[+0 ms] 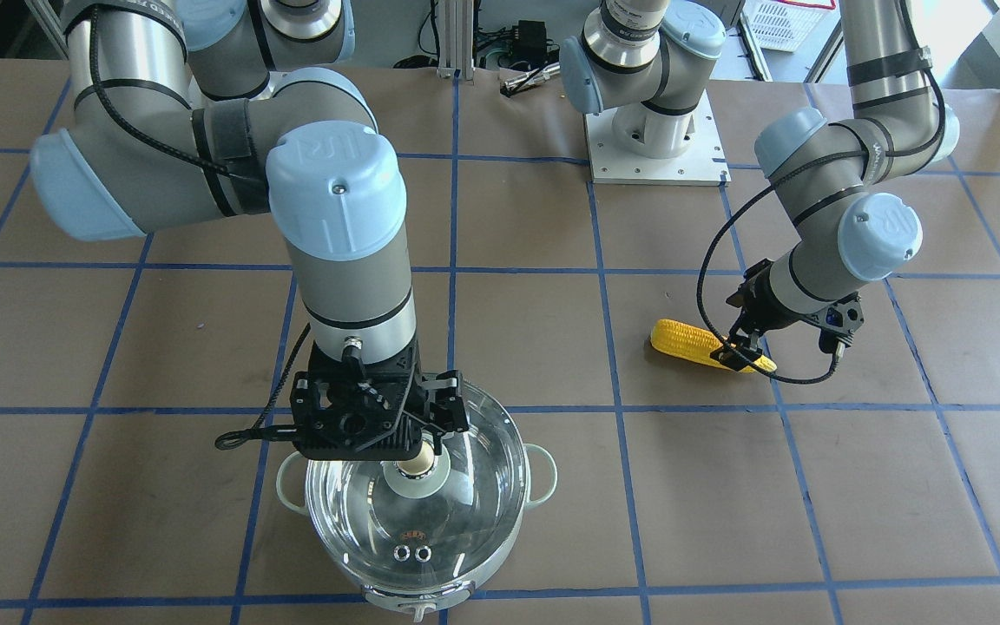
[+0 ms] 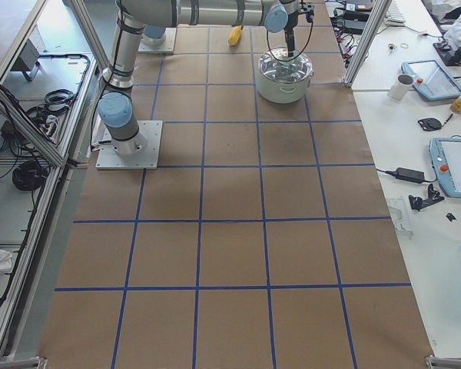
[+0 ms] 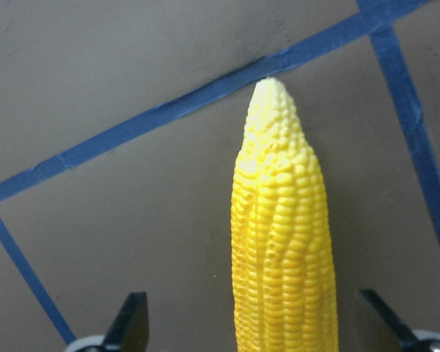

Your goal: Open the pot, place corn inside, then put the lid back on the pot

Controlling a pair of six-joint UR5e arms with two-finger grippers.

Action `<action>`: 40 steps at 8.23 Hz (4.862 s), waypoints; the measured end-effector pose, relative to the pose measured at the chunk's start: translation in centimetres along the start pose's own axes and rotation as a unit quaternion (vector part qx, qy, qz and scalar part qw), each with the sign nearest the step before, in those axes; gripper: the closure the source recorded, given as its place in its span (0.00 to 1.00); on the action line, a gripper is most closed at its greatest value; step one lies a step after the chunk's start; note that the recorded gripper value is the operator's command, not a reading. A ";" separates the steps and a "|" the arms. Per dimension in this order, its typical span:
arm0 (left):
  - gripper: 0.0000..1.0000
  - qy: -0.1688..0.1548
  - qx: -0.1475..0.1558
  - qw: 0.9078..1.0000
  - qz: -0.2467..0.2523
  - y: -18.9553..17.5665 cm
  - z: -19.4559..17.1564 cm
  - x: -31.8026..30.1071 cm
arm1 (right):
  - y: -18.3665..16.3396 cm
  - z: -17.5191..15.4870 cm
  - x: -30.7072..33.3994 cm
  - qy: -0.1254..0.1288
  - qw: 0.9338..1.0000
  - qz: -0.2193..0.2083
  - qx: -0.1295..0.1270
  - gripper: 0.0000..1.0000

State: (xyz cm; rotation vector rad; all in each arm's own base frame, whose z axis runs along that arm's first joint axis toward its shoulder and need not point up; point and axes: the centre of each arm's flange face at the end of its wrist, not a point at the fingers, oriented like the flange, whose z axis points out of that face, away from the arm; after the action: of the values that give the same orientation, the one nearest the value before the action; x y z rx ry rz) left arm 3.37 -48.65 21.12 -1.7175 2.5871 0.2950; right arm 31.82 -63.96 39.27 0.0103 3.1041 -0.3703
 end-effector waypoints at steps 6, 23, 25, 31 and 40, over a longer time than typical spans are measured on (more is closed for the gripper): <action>0.04 0.002 0.006 1.000 -0.016 0.1 1.7 1.0 | 1.4 3.3 -2.0 0.003 0.999 -0.033 -0.002 0.17; 0.98 0.083 0.020 0.992 -0.096 0.8 -12.0 7.0 | 3.7 -8.5 2.1 0.000 0.999 -0.019 0.046 0.65; 0.98 0.116 0.012 0.987 -0.113 3.6 -16.3 9.8 | 6.8 -14.0 7.9 0.019 1.000 -0.005 0.013 0.66; 0.98 0.201 -0.006 0.970 -0.133 17.3 -20.0 18.2 | 9.7 -17.4 13.8 0.029 0.999 -0.007 -0.035 0.66; 0.94 0.229 -0.040 0.960 -0.156 30.0 -12.3 28.8 | 9.7 -17.3 13.9 0.030 0.999 -0.009 -0.034 0.66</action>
State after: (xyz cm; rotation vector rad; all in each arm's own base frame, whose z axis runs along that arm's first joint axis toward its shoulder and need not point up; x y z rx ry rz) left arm -34.40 -65.73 34.03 -2.4331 2.5387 -0.0135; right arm 17.75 -50.40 53.60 -0.0062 3.1765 -0.2701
